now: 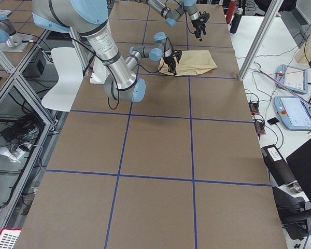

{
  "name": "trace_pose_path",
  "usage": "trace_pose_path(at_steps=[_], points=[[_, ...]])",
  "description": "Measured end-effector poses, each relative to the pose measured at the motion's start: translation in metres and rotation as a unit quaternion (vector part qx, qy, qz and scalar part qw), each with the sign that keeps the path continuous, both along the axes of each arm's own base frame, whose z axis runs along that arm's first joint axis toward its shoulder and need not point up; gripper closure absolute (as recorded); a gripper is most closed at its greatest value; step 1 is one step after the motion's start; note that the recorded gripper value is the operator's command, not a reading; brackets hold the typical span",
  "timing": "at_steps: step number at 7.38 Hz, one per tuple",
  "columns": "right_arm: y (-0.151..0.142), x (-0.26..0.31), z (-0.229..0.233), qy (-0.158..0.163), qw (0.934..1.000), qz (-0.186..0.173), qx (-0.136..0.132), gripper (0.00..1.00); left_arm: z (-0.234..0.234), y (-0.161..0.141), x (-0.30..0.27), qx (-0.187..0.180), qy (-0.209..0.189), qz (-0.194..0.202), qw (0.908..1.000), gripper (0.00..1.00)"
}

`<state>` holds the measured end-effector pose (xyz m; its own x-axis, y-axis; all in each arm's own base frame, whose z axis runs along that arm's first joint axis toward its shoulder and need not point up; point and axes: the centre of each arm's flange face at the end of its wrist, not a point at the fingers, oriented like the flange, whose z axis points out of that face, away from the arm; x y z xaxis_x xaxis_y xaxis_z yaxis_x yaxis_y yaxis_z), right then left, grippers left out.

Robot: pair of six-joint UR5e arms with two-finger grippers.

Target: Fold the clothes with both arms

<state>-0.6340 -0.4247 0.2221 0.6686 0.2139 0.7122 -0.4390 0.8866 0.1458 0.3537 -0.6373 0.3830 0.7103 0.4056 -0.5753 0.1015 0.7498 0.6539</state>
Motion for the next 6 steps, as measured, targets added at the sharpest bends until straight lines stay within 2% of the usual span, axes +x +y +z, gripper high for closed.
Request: trace_pose_path(at_steps=[2,4,5,6], points=[[0.049,0.063,0.040,-0.015,0.9997,-0.010,0.014,1.00,0.000,0.000,0.000,0.000,0.000,0.001,1.0000,0.00],[0.104,0.082,0.049,-0.027,0.9993,-0.011,0.022,1.00,0.000,0.000,0.000,0.000,0.000,0.001,1.0000,0.00],[0.117,0.082,0.050,-0.024,0.9994,-0.010,0.021,0.01,0.000,0.000,0.000,0.000,0.000,0.001,1.0000,0.00],[0.124,0.081,0.051,-0.020,0.9995,-0.012,0.022,0.00,0.000,0.000,0.000,0.000,0.000,0.001,1.0000,0.00]])
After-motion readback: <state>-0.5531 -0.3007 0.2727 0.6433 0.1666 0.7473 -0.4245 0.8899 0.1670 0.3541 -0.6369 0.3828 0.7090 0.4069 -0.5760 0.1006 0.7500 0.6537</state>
